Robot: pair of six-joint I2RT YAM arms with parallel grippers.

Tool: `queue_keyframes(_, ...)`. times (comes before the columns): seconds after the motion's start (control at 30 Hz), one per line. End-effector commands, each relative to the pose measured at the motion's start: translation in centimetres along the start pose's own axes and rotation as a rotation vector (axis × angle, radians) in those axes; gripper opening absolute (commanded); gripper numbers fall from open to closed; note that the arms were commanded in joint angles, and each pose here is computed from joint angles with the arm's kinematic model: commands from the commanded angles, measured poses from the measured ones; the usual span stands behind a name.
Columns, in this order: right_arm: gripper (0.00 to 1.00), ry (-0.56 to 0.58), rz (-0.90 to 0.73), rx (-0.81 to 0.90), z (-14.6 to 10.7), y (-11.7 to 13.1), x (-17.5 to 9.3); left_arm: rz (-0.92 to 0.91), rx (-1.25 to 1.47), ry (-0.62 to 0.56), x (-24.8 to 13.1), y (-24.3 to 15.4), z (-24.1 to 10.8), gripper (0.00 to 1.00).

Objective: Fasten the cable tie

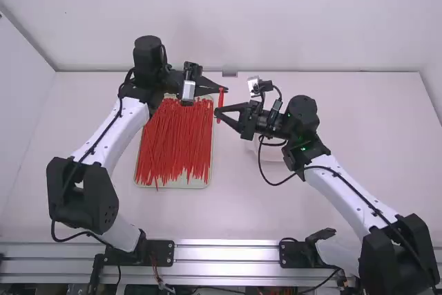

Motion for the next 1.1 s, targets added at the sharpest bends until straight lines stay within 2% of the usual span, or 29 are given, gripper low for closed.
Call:
queue_keyframes(0.0, 0.0, -0.003, -0.009, 0.007, -0.13, -0.1, -0.2, -0.021, 0.046, -0.02, 0.38, 0.24, 0.8, 0.02)
queue_keyframes(1.07, 0.0, -0.004, -0.009, 0.007, -0.12, -0.1, -0.2, -0.027, 0.037, -0.025, 0.53, 0.3, 0.96, 0.02)
Point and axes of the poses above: each hand's point on the last joint's axis, 136 mm out from that joint toward the fingers, its own x axis out along the fingers, its own y axis along the line the jaws close on, z = x × y, the point moved 9 cm from there along -x, back along the fingers, and after that the axes turned 8 degrees about -x, right-handed, at the moved point
